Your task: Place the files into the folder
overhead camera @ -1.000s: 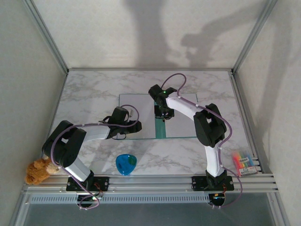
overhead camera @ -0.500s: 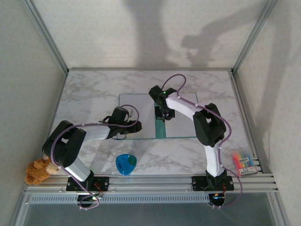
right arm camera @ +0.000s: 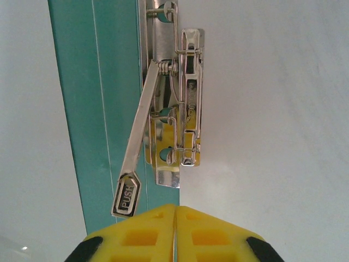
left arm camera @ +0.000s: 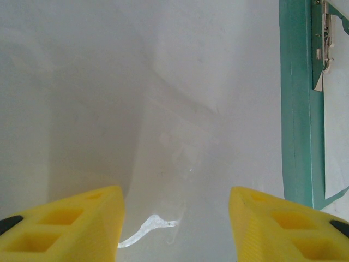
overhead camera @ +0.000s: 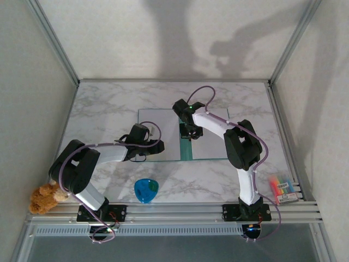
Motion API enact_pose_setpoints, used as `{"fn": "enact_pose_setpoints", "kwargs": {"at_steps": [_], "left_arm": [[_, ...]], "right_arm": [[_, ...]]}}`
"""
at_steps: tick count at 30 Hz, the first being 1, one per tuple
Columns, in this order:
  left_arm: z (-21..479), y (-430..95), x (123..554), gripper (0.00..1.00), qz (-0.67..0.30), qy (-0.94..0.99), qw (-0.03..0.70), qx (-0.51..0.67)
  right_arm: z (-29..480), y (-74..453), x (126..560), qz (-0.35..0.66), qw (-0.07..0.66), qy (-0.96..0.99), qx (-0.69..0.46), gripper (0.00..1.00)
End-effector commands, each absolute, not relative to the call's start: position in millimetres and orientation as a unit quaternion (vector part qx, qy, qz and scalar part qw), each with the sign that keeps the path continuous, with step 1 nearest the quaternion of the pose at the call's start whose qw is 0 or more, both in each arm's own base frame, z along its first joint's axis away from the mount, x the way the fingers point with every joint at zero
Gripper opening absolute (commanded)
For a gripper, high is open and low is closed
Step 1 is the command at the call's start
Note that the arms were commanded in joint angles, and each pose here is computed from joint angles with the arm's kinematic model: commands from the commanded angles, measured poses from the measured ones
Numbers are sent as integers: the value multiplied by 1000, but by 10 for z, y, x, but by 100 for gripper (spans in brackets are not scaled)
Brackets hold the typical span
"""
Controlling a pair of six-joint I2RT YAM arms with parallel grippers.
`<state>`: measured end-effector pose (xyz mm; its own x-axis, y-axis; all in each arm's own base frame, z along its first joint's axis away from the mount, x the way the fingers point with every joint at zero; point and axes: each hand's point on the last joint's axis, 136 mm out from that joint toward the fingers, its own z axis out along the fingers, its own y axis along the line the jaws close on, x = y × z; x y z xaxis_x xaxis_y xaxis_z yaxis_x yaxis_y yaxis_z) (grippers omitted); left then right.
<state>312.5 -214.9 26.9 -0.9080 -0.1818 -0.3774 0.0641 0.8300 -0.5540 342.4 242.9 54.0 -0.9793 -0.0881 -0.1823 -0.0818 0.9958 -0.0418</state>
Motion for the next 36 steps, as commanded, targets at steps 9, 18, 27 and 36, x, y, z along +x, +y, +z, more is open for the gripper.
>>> {"fn": "enact_pose_setpoints", "kwargs": {"at_steps": [9, 18, 27, 36], "left_arm": [[-207, -1920, 2770, 55, -227, 963, 137, -52], [-183, -1918, 2772, 55, -227, 963, 139, -52], [319, -2023, 3085, 67, -236, 953, 184, -40], [1134, -2257, 3682, 74, -256, 928, 271, -15]], "right_arm": [[999, 2505, 3447, 19, 121, 991, -57, 18], [1115, 2522, 3673, 44, 143, 988, -40, 30], [1340, 2537, 3823, 97, 159, 982, -24, 32], [1515, 2342, 3880, 146, 176, 974, 1, 31]]}}
